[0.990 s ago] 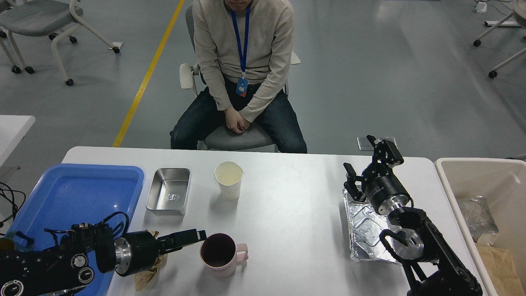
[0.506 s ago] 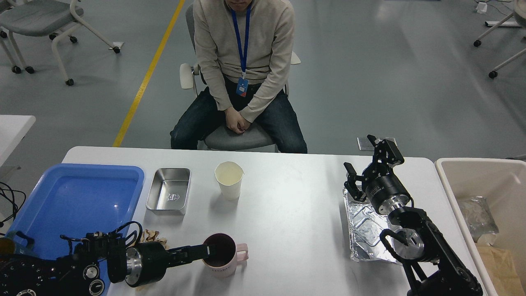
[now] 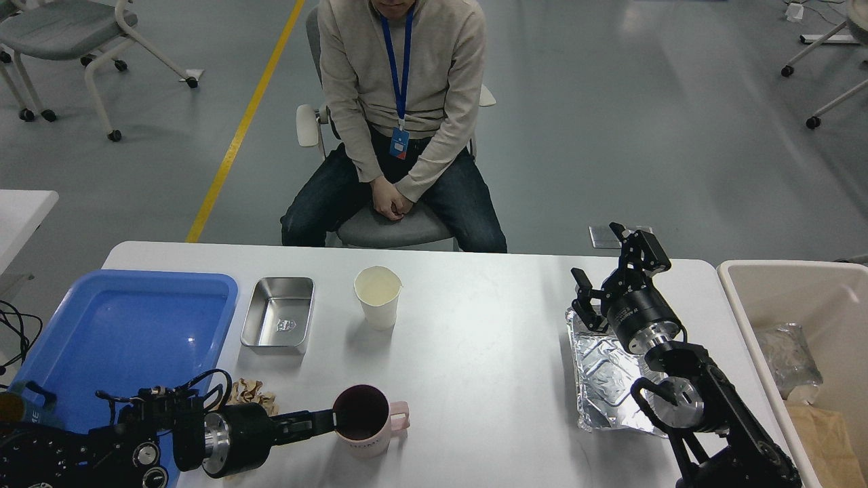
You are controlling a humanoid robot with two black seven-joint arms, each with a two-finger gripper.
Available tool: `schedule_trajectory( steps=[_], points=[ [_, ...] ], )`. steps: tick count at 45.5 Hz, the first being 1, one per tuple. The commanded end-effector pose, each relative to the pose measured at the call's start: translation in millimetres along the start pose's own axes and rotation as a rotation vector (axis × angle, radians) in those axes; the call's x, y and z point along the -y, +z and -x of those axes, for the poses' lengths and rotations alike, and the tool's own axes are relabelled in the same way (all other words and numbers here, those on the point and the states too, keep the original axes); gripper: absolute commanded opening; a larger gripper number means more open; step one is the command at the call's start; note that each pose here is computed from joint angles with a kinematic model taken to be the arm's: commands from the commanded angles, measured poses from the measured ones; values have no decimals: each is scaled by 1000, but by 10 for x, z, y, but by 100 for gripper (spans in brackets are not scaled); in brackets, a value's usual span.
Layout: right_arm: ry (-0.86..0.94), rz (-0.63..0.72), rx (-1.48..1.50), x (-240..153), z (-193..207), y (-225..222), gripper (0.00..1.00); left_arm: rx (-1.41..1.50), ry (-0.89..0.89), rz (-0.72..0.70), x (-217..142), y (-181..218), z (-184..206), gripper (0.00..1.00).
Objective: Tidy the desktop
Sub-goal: 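Grasp the pink mug with the left gripper and lift it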
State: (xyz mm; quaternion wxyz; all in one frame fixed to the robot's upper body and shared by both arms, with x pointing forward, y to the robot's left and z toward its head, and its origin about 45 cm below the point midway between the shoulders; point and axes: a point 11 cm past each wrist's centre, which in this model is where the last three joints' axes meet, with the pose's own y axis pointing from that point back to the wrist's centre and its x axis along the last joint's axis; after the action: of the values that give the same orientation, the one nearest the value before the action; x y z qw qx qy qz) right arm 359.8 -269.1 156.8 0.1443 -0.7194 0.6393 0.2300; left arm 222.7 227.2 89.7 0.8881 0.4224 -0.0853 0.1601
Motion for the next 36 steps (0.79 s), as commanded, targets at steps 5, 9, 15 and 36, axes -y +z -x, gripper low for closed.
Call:
schedule_trajectory(
  steps=[5,9,15,36],
  points=[
    [1,1,-1,-1,-6,0,100,-14,-9,-2,-9,-30,38,4],
    [1,1,-1,-1,-6,0,100,-16,-8,-5,-22,-48,33,1],
    [3,1,-1,-1,-7,0,100,-17,-9,-12,-43,-77,39,0],
    [1,-1,1,9,7,-3,100,29,85,-4,-442,-18,-377,0]
  ],
)
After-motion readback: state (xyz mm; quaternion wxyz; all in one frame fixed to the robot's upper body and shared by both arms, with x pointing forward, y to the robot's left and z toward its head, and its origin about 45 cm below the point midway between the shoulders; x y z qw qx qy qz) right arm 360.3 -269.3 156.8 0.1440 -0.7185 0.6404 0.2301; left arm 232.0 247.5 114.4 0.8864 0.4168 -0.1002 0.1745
